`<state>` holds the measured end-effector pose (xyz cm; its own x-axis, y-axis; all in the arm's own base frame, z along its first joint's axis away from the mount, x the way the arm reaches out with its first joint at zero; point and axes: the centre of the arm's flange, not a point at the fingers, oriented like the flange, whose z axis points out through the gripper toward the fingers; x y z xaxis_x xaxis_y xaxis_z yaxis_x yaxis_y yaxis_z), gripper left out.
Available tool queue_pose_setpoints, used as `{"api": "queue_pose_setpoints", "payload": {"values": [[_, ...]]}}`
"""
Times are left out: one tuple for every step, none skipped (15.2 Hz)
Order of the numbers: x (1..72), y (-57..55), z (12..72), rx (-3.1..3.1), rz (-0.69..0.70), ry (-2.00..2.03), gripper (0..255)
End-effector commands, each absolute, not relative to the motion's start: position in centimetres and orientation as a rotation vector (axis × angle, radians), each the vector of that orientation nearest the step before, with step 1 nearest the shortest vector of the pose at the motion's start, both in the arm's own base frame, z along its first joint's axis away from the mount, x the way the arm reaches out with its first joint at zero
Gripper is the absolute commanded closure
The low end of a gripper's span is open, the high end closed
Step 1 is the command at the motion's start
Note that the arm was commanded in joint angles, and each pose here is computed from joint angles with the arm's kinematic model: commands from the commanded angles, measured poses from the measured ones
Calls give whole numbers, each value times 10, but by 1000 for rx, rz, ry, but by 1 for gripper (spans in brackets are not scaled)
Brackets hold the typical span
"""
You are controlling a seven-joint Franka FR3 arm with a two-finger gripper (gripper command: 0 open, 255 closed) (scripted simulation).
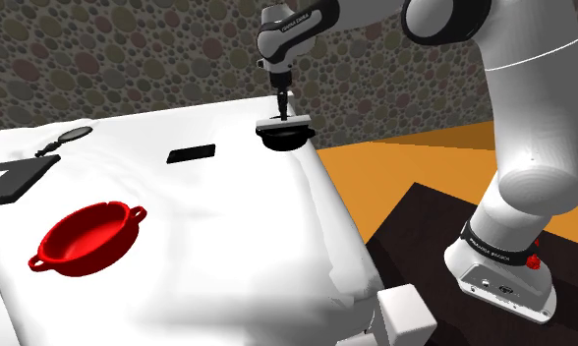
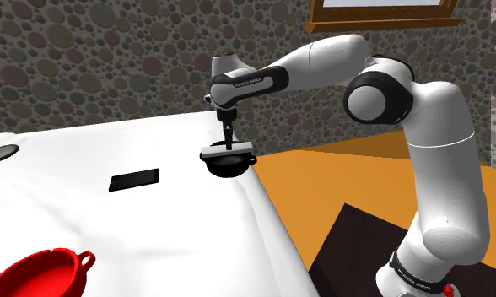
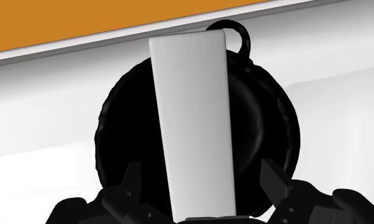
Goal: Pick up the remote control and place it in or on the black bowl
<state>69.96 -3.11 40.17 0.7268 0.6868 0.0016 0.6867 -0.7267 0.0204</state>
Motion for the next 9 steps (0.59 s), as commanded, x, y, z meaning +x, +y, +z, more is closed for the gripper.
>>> {"api": "queue_pose_setpoints", "payload": {"values": [[699,-30,422,2902,13,1154,0],[699,-30,422,2902,13,1154,0],[699,-30,422,2902,13,1154,0],[699,-30,422,2902,13,1154,0],[699,-30,422,2902,13,1154,0],[699,-30,422,2902,13,1154,0],[699,-30,422,2902,13,1154,0],[699,-30,422,2902,13,1154,0],[699,-30,422,2902,13,1154,0]]}}
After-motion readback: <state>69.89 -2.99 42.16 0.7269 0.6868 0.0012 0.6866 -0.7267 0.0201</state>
